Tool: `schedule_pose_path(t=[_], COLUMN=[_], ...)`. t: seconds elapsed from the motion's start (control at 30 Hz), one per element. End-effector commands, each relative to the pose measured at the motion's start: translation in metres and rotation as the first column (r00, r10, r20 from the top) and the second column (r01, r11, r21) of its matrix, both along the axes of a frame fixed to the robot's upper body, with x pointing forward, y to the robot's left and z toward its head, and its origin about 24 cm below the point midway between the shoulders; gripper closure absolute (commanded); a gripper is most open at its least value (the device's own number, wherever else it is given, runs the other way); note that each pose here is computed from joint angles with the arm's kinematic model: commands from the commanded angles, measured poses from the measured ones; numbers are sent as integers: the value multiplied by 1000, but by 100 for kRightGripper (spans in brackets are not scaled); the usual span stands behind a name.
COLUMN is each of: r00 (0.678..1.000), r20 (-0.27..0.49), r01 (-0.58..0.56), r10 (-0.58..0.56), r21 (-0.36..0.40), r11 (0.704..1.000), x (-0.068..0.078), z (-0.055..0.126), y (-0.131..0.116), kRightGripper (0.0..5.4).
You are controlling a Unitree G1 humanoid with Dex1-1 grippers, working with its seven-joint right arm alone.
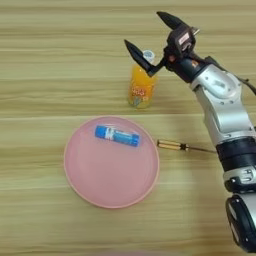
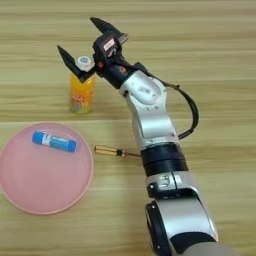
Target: Move the objects on the table
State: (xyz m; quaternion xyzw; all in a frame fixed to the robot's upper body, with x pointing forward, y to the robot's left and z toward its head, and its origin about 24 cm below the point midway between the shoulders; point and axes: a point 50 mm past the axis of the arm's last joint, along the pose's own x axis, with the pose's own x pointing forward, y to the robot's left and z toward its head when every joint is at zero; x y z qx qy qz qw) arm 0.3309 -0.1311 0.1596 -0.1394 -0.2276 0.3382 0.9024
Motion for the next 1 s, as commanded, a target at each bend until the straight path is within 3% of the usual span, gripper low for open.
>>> schedule_pose_path(t=[0.03,0.17,0.37,0.5,0.6,0.8,1.0], r00=[982,964,916,885,864,787,730], r20=[167,174,142,25,-113,-366,-496], r01=[-87,-204,-377,-464,-498,-566,-597], r10=[84,200,376,466,490,497,470], r21=[10,5,-22,-53,-54,-105,-129], r11=[996,979,926,884,866,818,792], x=[-9,-21,-40,-47,-48,-56,-60], z=[33,34,25,12,1,-28,-48], y=[6,11,18,20,19,20,21], kRightGripper=[5,5,5,5,5,5,5])
